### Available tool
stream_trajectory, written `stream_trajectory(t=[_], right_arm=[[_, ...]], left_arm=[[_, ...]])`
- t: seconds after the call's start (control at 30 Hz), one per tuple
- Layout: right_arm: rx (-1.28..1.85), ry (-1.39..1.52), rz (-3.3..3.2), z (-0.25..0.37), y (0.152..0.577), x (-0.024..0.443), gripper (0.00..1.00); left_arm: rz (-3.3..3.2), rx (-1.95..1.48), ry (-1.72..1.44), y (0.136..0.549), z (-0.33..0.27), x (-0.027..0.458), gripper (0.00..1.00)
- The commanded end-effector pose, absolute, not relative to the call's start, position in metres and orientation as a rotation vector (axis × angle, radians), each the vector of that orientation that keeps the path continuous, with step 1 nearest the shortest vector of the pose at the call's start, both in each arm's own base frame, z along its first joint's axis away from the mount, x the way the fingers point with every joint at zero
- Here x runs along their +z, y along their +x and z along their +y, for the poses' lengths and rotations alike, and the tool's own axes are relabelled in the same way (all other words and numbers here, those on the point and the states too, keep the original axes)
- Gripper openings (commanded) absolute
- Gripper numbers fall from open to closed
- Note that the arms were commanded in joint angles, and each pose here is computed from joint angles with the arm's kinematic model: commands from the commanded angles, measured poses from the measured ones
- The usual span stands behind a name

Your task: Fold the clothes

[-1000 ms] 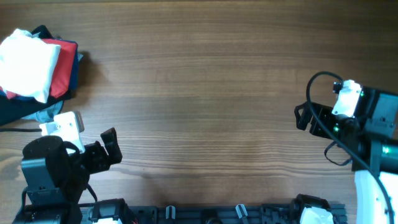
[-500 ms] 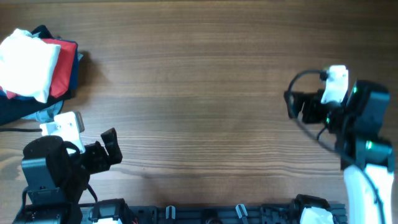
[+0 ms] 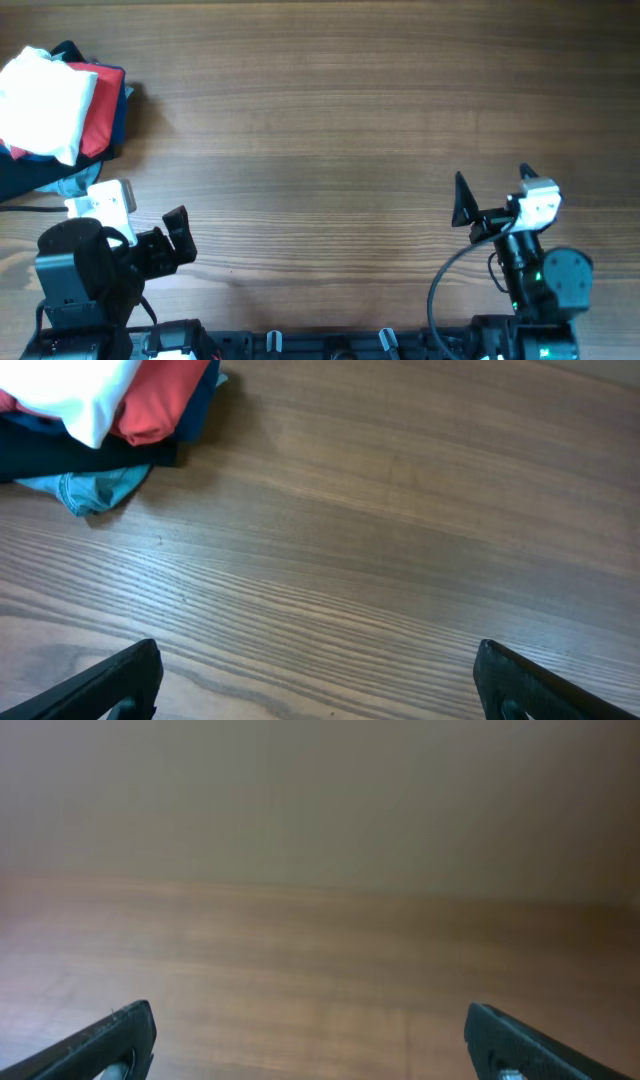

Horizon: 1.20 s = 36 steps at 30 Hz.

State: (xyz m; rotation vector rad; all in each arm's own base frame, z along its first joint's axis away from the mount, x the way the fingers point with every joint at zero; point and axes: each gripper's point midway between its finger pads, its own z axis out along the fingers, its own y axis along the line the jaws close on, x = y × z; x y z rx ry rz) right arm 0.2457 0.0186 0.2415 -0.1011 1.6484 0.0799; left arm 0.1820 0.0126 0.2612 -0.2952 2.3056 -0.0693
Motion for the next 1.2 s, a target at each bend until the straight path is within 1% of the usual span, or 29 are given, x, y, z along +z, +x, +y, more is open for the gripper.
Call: stream_trajectory(t=[0.0, 0.13, 0.23, 0.27, 0.3, 0.33, 1.17], right_arm=[[0.052, -0.053, 1.559, 0.011, 0.24, 0.235, 1.0], [0.045, -0.058, 1.38, 0.011, 0.24, 0.227, 1.0], [0.015, -0.055, 1.39, 0.008, 0.243, 0.219, 1.0], [0.013, -0.06, 1.432, 0.009, 0.244, 0.209, 1.0], [0.024, -0.06, 1.536, 0.01, 0.246, 0.183, 1.0], [0.065, -0.056, 1.566, 0.014, 0.246, 0.176, 1.0], [0.09, -0.04, 1.567, 0.015, 0.246, 0.176, 1.0]], left_arm=[[2.303, -0.051, -0.277, 0.181, 0.014, 0.261, 1.0], [2.302, -0.051, -0.277, 0.181, 0.014, 0.261, 1.0], [2.303, -0.051, -0.277, 0.181, 0.014, 0.261, 1.0], [2.303, -0.051, -0.277, 0.181, 0.014, 0.261, 1.0], [2.303, -0.051, -0.277, 0.181, 0.014, 0.261, 1.0], [2.303, -0.051, -0.277, 0.181, 0.014, 0.261, 1.0], [2.303, -0.05, -0.277, 0.181, 0.014, 0.261, 1.0]])
